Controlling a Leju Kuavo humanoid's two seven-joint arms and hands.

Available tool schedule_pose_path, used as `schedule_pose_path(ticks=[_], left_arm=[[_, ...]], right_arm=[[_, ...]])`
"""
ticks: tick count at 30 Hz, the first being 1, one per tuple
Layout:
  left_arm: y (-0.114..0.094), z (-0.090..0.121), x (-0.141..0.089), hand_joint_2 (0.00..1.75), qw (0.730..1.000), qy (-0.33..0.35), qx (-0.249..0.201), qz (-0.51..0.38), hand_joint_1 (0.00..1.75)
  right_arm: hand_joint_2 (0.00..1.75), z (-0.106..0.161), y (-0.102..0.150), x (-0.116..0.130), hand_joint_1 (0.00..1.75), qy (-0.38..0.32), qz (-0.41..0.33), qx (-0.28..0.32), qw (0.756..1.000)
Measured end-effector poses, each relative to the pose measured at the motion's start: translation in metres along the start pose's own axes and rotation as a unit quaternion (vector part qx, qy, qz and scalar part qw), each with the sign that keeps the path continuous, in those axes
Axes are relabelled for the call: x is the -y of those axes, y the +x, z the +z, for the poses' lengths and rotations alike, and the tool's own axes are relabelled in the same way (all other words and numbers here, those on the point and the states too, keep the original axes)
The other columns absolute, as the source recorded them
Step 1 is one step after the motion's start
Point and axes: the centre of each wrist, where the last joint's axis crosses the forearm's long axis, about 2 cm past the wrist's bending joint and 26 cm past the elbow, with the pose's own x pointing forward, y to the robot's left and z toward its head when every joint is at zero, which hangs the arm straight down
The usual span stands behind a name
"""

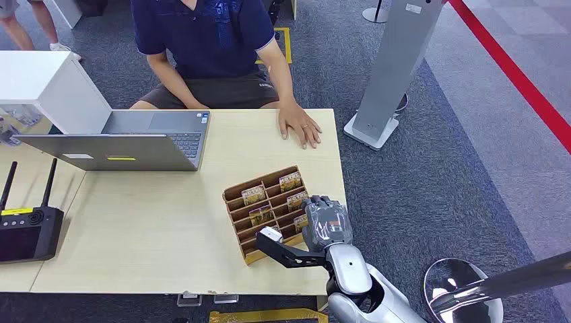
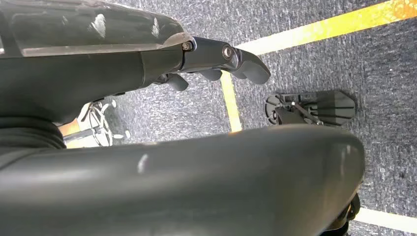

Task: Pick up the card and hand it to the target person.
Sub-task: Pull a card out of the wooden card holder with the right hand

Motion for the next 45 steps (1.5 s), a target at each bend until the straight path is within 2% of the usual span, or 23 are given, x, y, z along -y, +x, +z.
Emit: schedule_pose_path(ticks=[16, 19, 25, 34, 36, 40, 45], left_arm=[[0.0000, 0.0000, 0.0000, 0.00, 1.000, 0.000, 0.000, -0.003, 0.00], [0.0000, 0.0000, 0.0000, 0.00, 1.000, 0.000, 0.000, -0.003, 0.00], [-0.0003, 0.0000, 0.0002, 0.00, 1.000, -0.001, 0.000, -0.006, 0.00], [-0.0007, 0.0000, 0.0003, 0.00, 1.000, -0.001, 0.000, -0.011, 0.00], [-0.0007, 0.0000, 0.0004, 0.00, 1.000, -0.001, 0.000, -0.011, 0.00], [-0.0008, 0.0000, 0.0004, 0.00, 1.000, -0.001, 0.000, -0.012, 0.00], [-0.0008, 0.0000, 0.0004, 0.00, 1.000, -0.001, 0.001, -0.013, 0.00]], right_arm=[[1.75, 0.0000, -0.0029, -0.0062, 0.76, 0.012, 0.003, -0.006, 1.000], [1.75, 0.0001, -0.0031, -0.0067, 0.80, 0.013, 0.003, -0.007, 1.000], [1.75, 0.0001, -0.0034, -0.0073, 0.98, 0.014, 0.003, -0.008, 1.000], [1.75, 0.0002, -0.0038, -0.0076, 0.99, 0.015, 0.002, -0.011, 1.000], [1.75, 0.0003, -0.0038, -0.0077, 1.03, 0.016, 0.002, -0.012, 1.000], [1.75, 0.0007, -0.0038, -0.0081, 1.27, 0.016, 0.002, -0.015, 1.000], [1.75, 0.0010, -0.0039, -0.0083, 1.33, 0.017, 0.003, -0.015, 1.000]])
